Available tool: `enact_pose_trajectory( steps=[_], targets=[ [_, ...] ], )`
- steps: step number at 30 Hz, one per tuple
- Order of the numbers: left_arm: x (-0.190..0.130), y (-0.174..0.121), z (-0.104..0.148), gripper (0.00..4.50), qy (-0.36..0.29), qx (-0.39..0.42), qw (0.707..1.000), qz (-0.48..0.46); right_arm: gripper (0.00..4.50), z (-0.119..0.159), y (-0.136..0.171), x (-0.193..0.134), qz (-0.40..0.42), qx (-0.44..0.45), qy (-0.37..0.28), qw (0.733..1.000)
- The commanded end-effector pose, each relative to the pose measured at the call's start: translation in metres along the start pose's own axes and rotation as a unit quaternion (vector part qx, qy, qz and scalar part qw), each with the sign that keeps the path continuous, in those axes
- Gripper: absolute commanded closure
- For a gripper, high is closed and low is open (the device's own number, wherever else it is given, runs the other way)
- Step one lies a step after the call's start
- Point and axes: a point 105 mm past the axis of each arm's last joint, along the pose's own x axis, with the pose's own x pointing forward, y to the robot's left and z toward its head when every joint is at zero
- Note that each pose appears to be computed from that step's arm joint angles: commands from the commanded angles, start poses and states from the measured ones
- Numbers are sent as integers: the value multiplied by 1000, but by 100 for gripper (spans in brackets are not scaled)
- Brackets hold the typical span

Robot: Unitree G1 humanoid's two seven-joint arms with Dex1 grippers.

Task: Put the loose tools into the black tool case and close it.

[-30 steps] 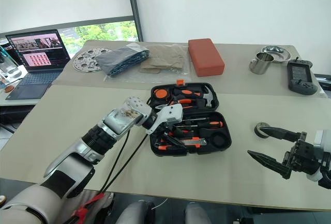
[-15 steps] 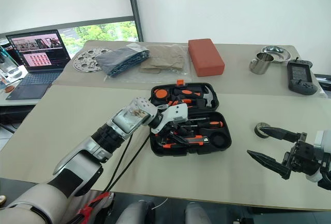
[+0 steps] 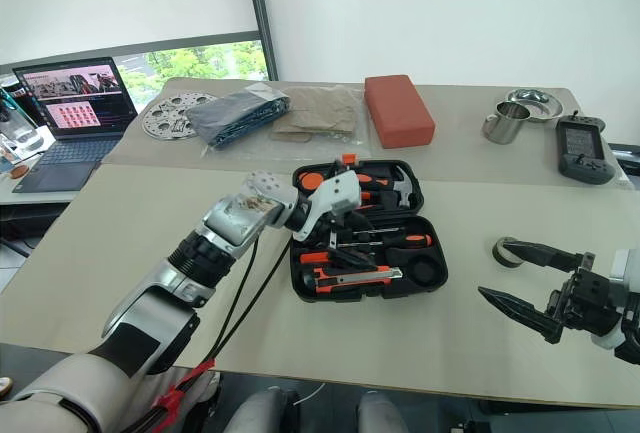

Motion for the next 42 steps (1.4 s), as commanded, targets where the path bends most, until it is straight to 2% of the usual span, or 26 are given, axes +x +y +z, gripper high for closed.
enact_pose_trajectory(
  steps=[1,2,4,5,7,9,11,12,19,33,38,42],
  targets=[
    [-5,4,17,73,-72,29,997,3,0,11,-2,-1,2,-23,-8,1000],
    [-6,1,17,118,-93,51,994,-11,0,11,-2,-1,2,-22,-8,1000],
    [-5,-3,-4,173,-62,142,988,-21,0,10,-1,0,2,-21,-8,1000],
    [-5,-6,-12,226,-56,153,986,-36,0,9,-1,0,2,-21,-8,1000],
    [-6,-9,-13,272,-78,142,985,-60,0,9,-1,0,2,-21,-8,1000],
    [-7,-13,-16,352,-84,152,981,-84,0,10,-2,0,1,-21,-9,1000],
    [-5,-11,-28,430,-42,177,979,-87,0,10,-1,0,0,-21,-10,1000],
    [-3,-10,-34,442,-21,182,979,-90,0,10,0,0,0,-21,-10,1000],
    [1,-13,-64,442,49,191,973,-122,0,8,1,-1,-1,-17,-9,1000],
    [7,-10,-108,442,152,206,958,-130,0,5,6,-5,-8,-14,-7,1000],
    [12,-8,-104,442,144,213,958,-123,0,4,6,-7,-21,-14,2,1000],
    [15,-2,-84,442,105,218,965,-101,0,1,2,-8,-34,-18,18,999]
  ],
)
